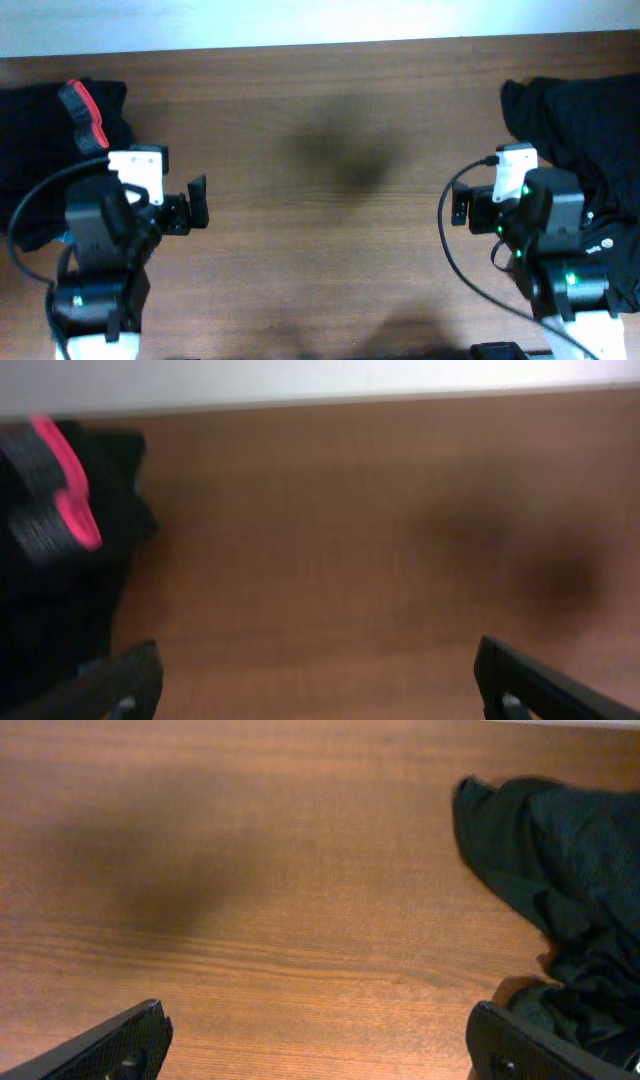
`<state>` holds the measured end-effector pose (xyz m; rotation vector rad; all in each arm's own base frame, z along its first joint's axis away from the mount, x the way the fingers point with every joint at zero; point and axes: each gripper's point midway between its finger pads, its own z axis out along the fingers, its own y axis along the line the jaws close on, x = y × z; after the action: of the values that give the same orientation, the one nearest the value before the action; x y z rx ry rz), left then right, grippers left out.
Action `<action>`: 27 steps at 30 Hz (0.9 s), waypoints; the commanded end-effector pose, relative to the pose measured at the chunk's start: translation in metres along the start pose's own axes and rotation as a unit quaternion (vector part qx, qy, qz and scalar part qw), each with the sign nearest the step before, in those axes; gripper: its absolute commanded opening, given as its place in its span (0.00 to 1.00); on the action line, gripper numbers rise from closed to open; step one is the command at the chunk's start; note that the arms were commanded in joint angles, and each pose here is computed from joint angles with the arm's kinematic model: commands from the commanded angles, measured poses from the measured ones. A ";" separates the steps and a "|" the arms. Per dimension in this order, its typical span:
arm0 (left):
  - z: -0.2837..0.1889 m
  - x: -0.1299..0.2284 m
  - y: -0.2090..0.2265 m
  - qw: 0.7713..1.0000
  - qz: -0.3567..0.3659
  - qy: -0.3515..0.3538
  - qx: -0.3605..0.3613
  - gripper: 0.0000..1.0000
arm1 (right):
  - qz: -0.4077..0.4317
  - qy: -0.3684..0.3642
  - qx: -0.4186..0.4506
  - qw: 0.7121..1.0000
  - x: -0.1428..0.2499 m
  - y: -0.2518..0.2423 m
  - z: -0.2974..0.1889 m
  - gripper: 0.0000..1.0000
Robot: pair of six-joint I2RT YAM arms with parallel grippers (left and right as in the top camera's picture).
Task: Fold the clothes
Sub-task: 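Reach the right gripper into the black shirt pile and grasp a shirt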
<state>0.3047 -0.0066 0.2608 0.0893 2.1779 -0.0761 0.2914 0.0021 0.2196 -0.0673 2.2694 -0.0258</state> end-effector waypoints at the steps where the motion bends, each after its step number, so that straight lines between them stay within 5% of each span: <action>1: 0.003 -0.005 -0.003 1.000 -0.004 0.016 0.009 0.99 | 0.005 0.013 0.012 1.000 -0.007 -0.005 0.008 0.98; 8: 0.003 -0.012 -0.002 1.000 -0.002 0.002 0.007 0.99 | 0.096 0.055 0.140 0.984 0.012 -0.076 0.021 0.99; 16: 0.004 -0.024 -0.001 1.000 -0.012 -0.021 0.006 0.99 | 0.303 0.060 0.279 0.909 0.061 -0.211 -0.015 0.99; 27: 0.019 -0.022 0.001 1.000 -0.014 -0.009 0.007 0.99 | 0.364 0.073 0.287 0.883 0.095 -0.259 0.003 0.99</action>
<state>0.3257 -0.0055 0.2649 0.0663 2.1605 -0.0867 0.2330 -0.2534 0.1565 1.1193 2.2241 -0.3335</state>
